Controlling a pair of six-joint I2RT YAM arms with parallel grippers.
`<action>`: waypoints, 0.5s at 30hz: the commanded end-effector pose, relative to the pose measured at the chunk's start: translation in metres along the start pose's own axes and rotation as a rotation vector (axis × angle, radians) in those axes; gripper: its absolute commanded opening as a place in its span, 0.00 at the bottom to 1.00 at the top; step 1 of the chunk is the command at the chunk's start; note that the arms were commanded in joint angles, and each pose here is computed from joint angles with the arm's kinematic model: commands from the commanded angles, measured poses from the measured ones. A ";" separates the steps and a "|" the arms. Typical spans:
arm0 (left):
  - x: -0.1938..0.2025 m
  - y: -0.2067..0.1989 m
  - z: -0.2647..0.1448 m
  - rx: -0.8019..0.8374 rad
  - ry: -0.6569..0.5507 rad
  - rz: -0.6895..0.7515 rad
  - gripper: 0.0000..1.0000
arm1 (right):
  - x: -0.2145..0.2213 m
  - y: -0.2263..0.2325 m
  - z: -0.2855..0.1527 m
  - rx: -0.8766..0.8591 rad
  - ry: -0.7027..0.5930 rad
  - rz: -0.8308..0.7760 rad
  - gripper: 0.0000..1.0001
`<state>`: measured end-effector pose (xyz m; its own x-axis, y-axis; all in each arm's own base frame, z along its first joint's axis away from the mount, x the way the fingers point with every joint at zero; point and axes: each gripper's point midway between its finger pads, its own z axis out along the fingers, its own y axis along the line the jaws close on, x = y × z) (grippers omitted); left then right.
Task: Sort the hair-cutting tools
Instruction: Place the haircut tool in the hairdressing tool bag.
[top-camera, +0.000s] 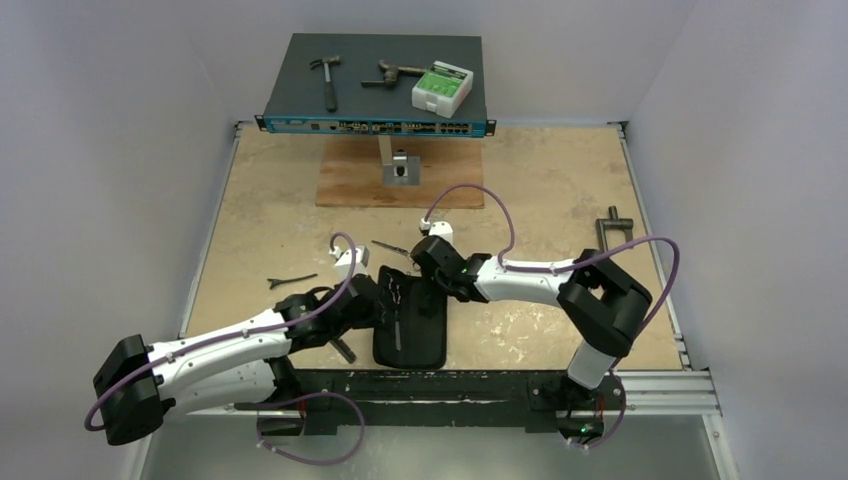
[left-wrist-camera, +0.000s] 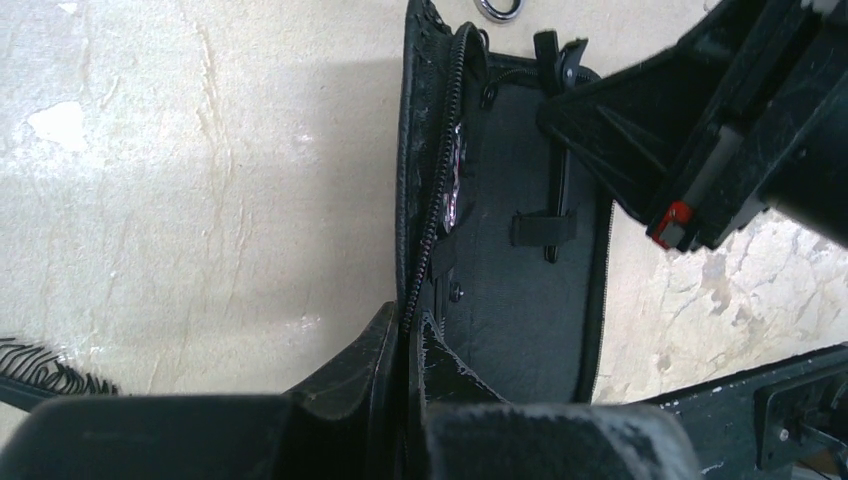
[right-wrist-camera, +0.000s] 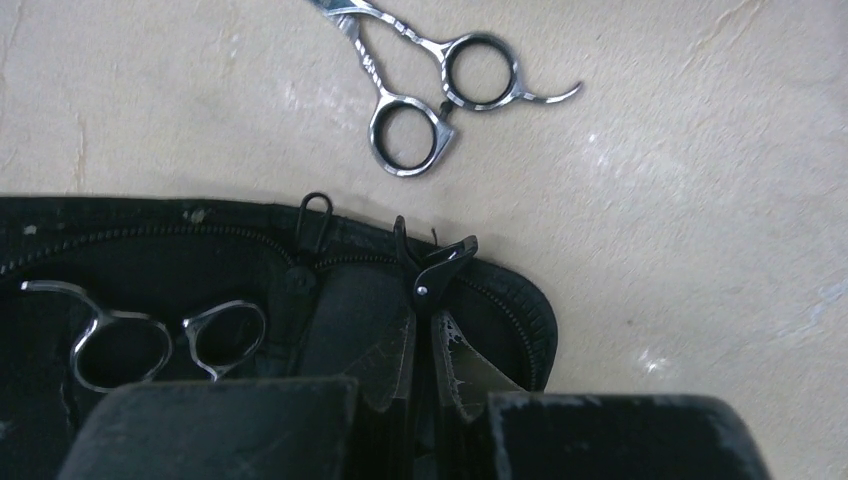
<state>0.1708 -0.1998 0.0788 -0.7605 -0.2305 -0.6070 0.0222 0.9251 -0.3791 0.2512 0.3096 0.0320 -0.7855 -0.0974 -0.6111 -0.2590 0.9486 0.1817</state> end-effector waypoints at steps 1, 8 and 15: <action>-0.028 -0.003 -0.006 -0.042 -0.109 -0.078 0.00 | 0.022 -0.001 -0.006 0.045 0.021 0.001 0.00; -0.028 0.001 -0.008 -0.075 -0.124 -0.118 0.00 | 0.051 0.006 -0.002 0.022 0.076 0.072 0.00; -0.026 0.008 -0.007 -0.105 -0.139 -0.150 0.00 | 0.070 0.011 -0.007 -0.015 0.128 0.093 0.00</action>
<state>0.1666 -0.1896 0.0765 -0.7464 -0.3169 -0.5852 -0.0968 0.9217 -0.3756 0.2232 0.3247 0.0219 -0.8046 -0.0083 -0.5937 -0.2033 0.9433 0.2624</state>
